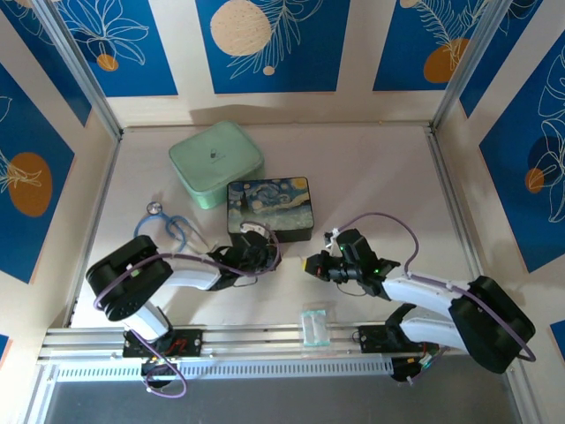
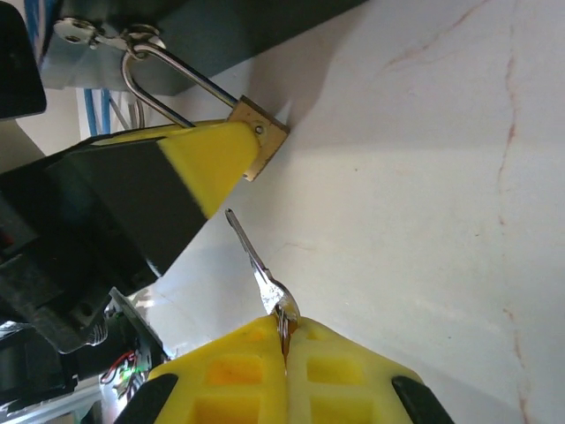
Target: Unlock a padlock with a key
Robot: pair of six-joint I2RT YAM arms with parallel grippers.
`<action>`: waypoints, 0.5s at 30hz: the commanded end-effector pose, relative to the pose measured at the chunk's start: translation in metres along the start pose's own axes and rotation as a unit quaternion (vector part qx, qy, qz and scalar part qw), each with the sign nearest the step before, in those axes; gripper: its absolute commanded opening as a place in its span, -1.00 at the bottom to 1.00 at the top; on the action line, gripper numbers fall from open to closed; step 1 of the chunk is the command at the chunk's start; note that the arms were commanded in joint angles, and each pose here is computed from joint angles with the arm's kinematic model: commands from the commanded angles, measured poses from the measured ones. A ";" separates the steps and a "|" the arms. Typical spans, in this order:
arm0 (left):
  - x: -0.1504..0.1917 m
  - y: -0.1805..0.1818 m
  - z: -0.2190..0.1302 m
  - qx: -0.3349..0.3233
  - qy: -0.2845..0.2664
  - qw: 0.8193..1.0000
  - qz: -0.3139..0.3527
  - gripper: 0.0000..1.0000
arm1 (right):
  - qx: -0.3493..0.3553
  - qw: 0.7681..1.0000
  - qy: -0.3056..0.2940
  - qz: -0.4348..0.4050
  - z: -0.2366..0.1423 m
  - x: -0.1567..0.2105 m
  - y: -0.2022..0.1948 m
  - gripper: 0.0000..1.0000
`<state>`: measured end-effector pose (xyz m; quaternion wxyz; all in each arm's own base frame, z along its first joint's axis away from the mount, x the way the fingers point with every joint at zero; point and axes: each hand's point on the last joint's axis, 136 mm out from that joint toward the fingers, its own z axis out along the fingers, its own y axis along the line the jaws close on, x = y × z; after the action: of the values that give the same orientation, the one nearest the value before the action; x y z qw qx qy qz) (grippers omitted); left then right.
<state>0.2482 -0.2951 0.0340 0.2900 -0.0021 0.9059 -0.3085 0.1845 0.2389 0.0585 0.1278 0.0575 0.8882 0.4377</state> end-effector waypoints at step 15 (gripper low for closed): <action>-0.013 -0.042 -0.022 0.106 0.000 0.987 -0.124 -0.87 | -0.097 0.987 0.124 0.029 0.010 0.013 0.022 -1.00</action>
<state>0.2366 -0.3026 0.0526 0.2426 -0.0729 0.8889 -0.3818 0.1736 0.2566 0.0575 0.0208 0.0284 0.8626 0.5046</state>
